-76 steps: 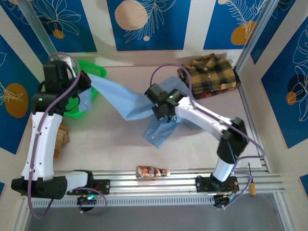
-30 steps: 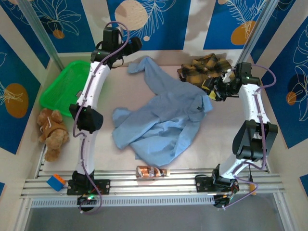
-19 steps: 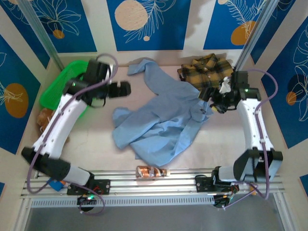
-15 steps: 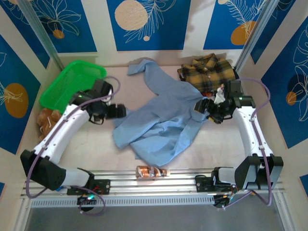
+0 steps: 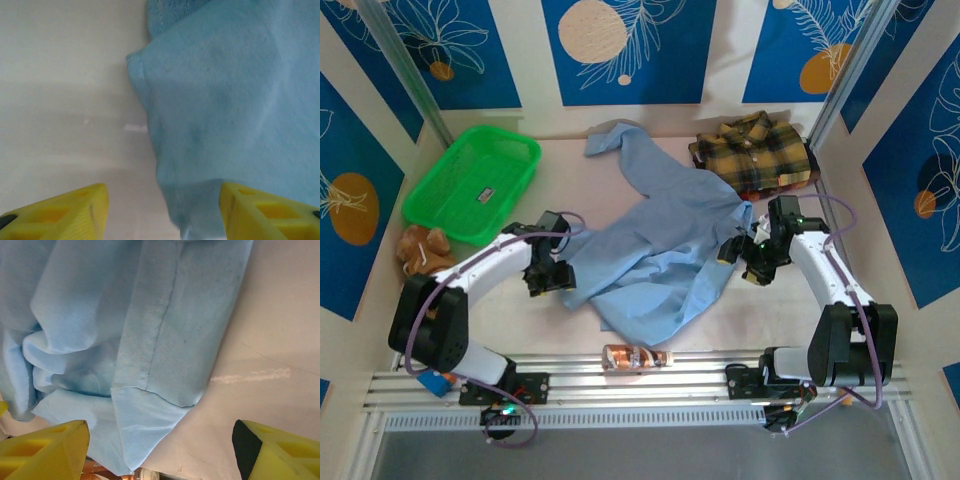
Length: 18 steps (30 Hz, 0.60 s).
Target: Fold and stack the long sleeve shirts
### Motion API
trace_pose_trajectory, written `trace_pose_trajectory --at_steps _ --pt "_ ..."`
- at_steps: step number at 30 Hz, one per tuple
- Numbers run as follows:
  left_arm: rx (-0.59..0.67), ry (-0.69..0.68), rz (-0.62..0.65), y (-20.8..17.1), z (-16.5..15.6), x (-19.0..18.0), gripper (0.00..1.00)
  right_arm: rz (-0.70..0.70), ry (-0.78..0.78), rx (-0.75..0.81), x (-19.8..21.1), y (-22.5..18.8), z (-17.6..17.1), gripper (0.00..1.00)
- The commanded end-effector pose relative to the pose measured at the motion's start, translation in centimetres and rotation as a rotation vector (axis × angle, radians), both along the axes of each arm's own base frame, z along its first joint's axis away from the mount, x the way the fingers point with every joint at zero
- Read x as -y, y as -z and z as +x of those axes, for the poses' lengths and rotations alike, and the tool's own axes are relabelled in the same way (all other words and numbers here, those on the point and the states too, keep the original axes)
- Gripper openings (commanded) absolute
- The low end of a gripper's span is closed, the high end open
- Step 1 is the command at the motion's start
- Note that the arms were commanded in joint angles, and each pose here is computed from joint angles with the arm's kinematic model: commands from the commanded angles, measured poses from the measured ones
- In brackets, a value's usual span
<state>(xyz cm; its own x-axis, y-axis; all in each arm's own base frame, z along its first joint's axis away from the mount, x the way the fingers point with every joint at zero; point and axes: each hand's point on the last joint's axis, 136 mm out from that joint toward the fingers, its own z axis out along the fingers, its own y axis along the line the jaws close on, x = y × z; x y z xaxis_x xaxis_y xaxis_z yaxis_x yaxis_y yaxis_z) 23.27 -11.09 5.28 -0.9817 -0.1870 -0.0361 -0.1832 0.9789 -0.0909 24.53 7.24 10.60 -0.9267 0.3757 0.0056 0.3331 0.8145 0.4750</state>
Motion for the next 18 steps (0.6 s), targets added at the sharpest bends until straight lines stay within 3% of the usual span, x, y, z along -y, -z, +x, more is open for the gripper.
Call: trace_pose_trajectory --at_steps 1,4,8,10,18 --pt "0.048 -0.035 0.005 1.7 1.9 0.2 0.57 0.016 0.0 0.008 -0.5 0.1 -0.5 0.76" --pt "0.072 -0.041 0.002 2.6 2.8 0.4 0.48 0.007 -0.008 0.0 -0.7 0.4 -0.9 0.76" --pt "0.103 -0.031 -0.004 2.2 4.1 0.9 0.17 0.016 0.007 -0.045 -1.3 0.8 -1.4 0.74" --pt "0.128 -0.019 -0.004 1.0 4.6 0.9 0.07 0.008 -0.004 -0.066 -2.0 1.2 -2.1 0.74" --pt "0.296 0.027 -0.031 -7.6 6.5 1.1 0.03 -0.011 -0.056 -0.142 -5.8 3.7 -3.9 0.73"
